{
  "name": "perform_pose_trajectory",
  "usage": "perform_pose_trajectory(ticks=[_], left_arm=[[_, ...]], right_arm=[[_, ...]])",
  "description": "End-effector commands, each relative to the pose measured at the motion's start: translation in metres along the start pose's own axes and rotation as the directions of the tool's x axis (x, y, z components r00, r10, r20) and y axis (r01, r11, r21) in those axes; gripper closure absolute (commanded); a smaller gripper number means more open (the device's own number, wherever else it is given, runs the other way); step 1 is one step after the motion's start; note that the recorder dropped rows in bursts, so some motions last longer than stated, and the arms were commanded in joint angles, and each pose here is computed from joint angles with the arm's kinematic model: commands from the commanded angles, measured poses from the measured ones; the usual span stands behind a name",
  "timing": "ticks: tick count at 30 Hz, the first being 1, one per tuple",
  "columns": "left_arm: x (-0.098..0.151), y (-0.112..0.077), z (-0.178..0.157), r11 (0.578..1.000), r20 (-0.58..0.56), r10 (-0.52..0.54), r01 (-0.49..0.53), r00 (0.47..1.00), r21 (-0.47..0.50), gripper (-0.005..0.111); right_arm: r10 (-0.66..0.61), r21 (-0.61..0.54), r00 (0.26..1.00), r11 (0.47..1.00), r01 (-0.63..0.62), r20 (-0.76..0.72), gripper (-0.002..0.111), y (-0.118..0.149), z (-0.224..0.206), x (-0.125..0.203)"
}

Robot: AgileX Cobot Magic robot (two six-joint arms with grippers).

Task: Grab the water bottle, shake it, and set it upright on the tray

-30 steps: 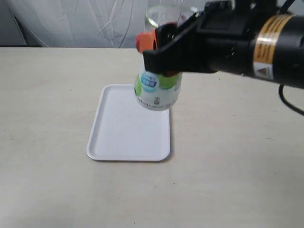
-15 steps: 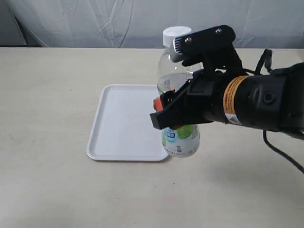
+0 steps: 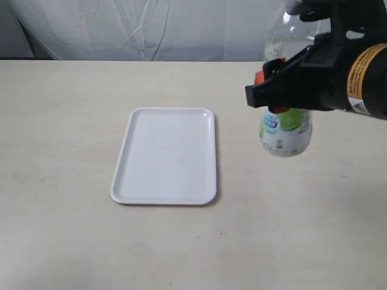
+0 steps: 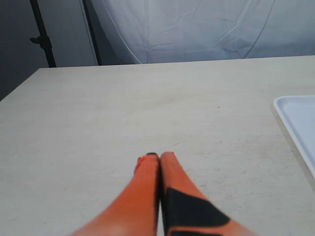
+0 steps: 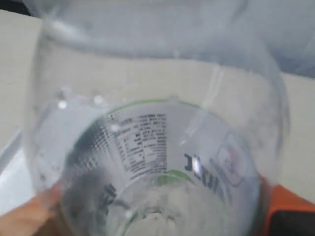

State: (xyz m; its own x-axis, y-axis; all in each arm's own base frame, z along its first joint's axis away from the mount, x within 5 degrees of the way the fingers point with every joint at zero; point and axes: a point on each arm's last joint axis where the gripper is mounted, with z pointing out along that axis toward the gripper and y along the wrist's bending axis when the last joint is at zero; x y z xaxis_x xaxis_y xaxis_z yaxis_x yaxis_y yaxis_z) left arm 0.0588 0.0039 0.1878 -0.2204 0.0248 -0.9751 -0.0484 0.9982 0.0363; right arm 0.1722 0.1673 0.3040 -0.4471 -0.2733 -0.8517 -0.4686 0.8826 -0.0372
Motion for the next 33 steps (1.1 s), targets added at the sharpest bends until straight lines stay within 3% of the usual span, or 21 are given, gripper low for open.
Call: perform_pose_trajectory(ticks=[1, 3, 6, 8, 10, 11, 13, 15, 17, 20, 22, 29, 33], left_arm=[[-0.001, 0.0, 0.0, 1.0, 0.016, -0.017, 0.016, 1.0, 0.002, 0.107], [-0.001, 0.0, 0.0, 1.0, 0.016, -0.017, 0.016, 1.0, 0.002, 0.107], [-0.001, 0.0, 0.0, 1.0, 0.016, -0.017, 0.016, 1.0, 0.002, 0.107], [-0.001, 0.0, 0.0, 1.0, 0.016, -0.017, 0.016, 1.0, 0.002, 0.107], [-0.001, 0.0, 0.0, 1.0, 0.016, -0.017, 0.016, 1.0, 0.002, 0.107], [-0.001, 0.0, 0.0, 1.0, 0.016, -0.017, 0.016, 1.0, 0.002, 0.107], [-0.001, 0.0, 0.0, 1.0, 0.016, -0.017, 0.016, 1.0, 0.002, 0.107], [-0.001, 0.0, 0.0, 1.0, 0.016, -0.017, 0.016, 1.0, 0.002, 0.107], [-0.001, 0.0, 0.0, 1.0, 0.016, -0.017, 0.016, 1.0, 0.002, 0.107], [-0.001, 0.0, 0.0, 1.0, 0.016, -0.017, 0.016, 1.0, 0.002, 0.107], [-0.001, 0.0, 0.0, 1.0, 0.016, -0.017, 0.016, 1.0, 0.002, 0.107], [-0.001, 0.0, 0.0, 1.0, 0.016, -0.017, 0.016, 1.0, 0.002, 0.107], [-0.001, 0.0, 0.0, 1.0, 0.016, -0.017, 0.016, 1.0, 0.002, 0.107]], right_arm=[[-0.115, -0.379, 0.98, 0.91, 0.17, 0.163, 0.109, 0.05, -0.013, 0.004], [-0.23, -0.359, 0.957, 0.89, 0.28, 0.176, 0.109, 0.055, -0.016, 0.006], [-0.268, -0.205, 0.958, 0.937, 0.284, 0.106, 0.109, 0.034, -0.01, -0.001], [-0.098, -0.141, 0.993, 0.984, 0.107, 0.071, 0.109, 0.02, -0.006, -0.005], [0.107, -0.164, 0.993, 0.982, -0.097, 0.054, 0.109, 0.019, -0.003, -0.007], [0.138, -0.213, 0.989, 0.969, -0.122, 0.059, 0.109, 0.024, -0.003, -0.008], [0.106, -0.388, 0.988, 0.92, -0.055, 0.112, 0.109, 0.048, -0.006, -0.008], [-0.008, -0.509, 0.975, 0.852, 0.123, 0.222, 0.109, 0.07, -0.014, -0.007], [-0.115, -0.461, 0.962, 0.859, 0.222, 0.248, 0.109, 0.073, -0.017, -0.005], [-0.161, -0.199, 0.979, 0.963, 0.184, 0.126, 0.109, 0.046, -0.009, -0.008], [-0.123, -0.127, 0.988, 0.983, 0.135, 0.097, 0.109, 0.037, -0.012, -0.013], [-0.024, -0.292, 0.925, 0.946, 0.144, 0.378, 0.109, 0.034, -0.075, -0.057], [-0.035, -0.245, 0.943, 0.962, 0.122, 0.332, 0.109, 0.029, -0.07, -0.05]])
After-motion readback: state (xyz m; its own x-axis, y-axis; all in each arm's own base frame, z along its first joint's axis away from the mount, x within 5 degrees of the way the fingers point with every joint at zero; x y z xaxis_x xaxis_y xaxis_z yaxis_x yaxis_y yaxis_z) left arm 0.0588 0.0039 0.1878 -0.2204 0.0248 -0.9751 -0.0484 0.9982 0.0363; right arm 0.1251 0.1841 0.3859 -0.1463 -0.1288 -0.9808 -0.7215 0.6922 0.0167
